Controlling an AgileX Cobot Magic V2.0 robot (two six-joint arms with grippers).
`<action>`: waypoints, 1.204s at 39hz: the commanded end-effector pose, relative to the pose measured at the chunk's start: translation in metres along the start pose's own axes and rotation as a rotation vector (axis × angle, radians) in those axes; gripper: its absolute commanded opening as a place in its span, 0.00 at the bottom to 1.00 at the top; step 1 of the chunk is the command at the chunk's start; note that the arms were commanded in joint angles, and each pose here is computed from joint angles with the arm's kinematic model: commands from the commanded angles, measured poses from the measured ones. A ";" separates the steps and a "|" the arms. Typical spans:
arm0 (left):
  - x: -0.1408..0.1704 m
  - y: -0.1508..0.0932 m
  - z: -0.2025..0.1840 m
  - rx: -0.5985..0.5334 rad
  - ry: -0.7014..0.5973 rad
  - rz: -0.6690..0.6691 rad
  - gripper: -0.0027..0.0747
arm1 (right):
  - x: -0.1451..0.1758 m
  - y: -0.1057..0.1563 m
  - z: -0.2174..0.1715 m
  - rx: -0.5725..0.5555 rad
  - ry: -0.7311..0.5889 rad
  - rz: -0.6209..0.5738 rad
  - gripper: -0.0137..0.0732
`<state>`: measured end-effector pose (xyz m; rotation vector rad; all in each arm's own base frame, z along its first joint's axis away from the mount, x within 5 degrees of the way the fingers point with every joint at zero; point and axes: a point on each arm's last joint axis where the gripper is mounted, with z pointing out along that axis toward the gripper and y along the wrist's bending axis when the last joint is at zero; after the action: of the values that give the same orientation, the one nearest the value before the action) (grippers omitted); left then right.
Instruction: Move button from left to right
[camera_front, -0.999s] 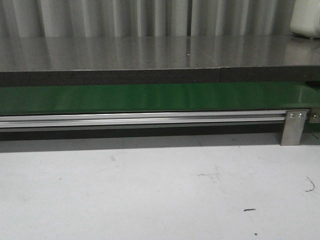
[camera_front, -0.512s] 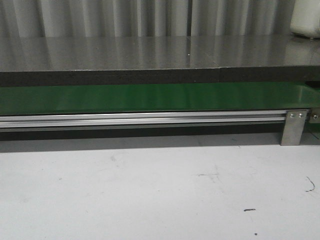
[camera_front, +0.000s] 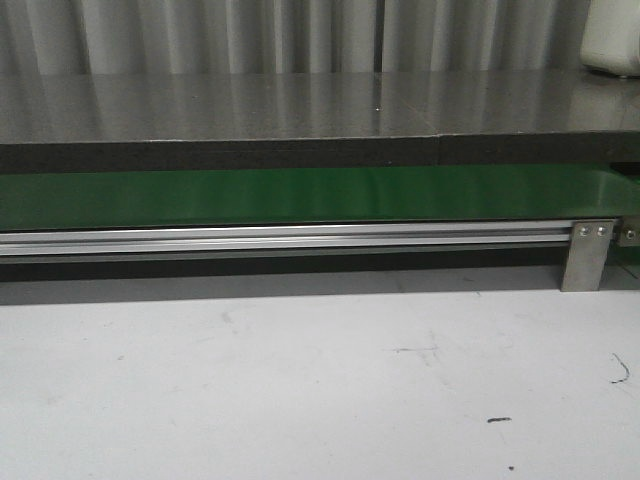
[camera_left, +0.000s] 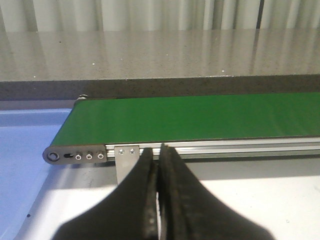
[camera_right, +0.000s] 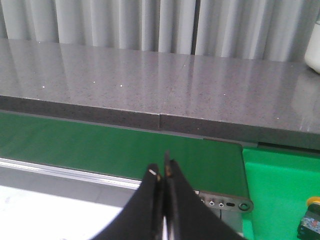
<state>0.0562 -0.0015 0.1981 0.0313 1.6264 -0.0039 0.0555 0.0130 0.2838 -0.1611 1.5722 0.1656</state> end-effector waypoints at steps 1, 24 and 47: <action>0.001 0.000 0.000 0.000 -0.074 -0.012 0.01 | -0.001 -0.002 0.003 0.024 -0.067 -0.005 0.08; 0.001 0.000 0.000 0.000 -0.072 -0.012 0.01 | 0.091 -0.007 -0.002 0.118 0.066 0.057 0.08; 0.001 0.000 0.000 0.000 -0.072 -0.012 0.01 | 0.091 -0.007 -0.002 0.118 0.066 0.057 0.08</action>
<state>0.0562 -0.0015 0.1981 0.0313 1.6259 -0.0039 0.0549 0.0079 0.1824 -0.0516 1.7467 0.1222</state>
